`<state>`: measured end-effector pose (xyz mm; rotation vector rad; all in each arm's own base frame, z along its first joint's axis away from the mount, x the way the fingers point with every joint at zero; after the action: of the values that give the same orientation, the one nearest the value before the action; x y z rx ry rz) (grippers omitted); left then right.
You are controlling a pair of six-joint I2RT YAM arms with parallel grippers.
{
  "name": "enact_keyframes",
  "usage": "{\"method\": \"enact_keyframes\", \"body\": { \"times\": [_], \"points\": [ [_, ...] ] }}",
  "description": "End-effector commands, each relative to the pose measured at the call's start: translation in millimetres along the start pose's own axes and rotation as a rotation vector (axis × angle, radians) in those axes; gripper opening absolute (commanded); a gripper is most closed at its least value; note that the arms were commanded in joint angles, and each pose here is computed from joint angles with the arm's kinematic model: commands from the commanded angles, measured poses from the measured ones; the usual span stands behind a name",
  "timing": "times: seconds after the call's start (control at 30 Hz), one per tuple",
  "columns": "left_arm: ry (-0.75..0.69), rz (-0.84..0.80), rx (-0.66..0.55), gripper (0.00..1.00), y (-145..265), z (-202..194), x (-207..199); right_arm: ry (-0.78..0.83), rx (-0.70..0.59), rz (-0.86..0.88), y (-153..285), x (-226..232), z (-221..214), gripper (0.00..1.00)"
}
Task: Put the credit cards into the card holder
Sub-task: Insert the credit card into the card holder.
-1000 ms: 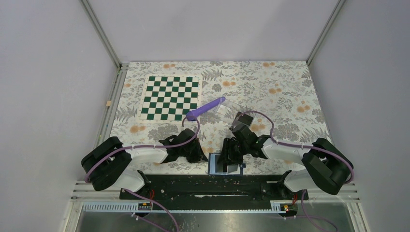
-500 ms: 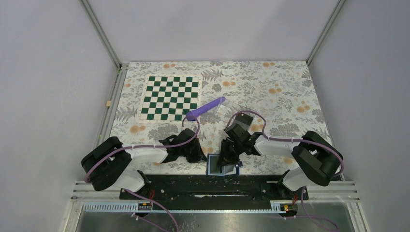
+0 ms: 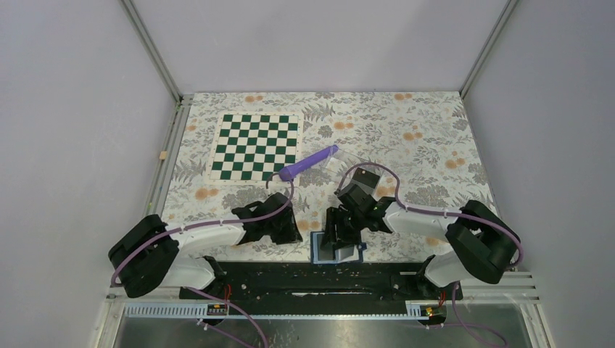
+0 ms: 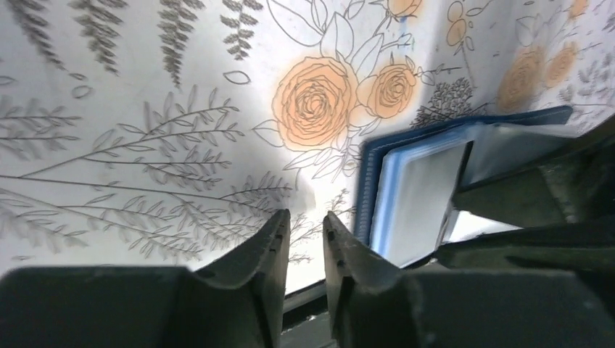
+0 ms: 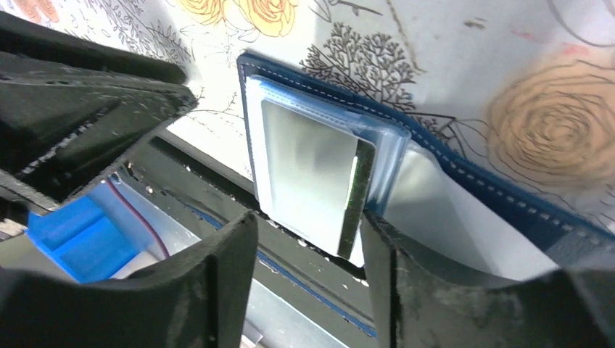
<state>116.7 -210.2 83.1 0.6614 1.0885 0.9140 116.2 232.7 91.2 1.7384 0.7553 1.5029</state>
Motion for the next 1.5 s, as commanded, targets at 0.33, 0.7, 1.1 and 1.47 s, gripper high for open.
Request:
{"method": "enact_keyframes", "body": {
  "times": [0.33,0.7,1.1,1.47],
  "points": [
    [-0.141,-0.183,-0.034,0.49,15.0,21.7,-38.4,0.118,-0.085,-0.134,36.6,-10.7,-5.6,0.59],
    [-0.112,-0.369,0.001,0.38,-4.6,21.2,-70.8,0.071,-0.065,-0.266,26.5,-32.1,-6.9,0.04],
    [-0.104,-0.380,0.040,0.37,-22.5,14.5,-74.7,0.052,-0.031,-0.313,18.0,-35.2,-5.1,0.00],
    [-0.160,-0.292,-0.030,0.36,-1.9,24.1,-79.4,0.056,-0.010,-0.307,15.6,-33.9,-5.2,0.00]
  ]
}}
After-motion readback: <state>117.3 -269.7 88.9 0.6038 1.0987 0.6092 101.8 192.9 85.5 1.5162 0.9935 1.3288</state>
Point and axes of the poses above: each gripper's point midway between its finger pads, its own y axis back along the fingers, its own x axis along the line the jaws close on, z = x × y, the point moved 8 cm from there along y, back along the fingers, and after that the axes turned 13 degrees about -y, right-handed, at the moved point
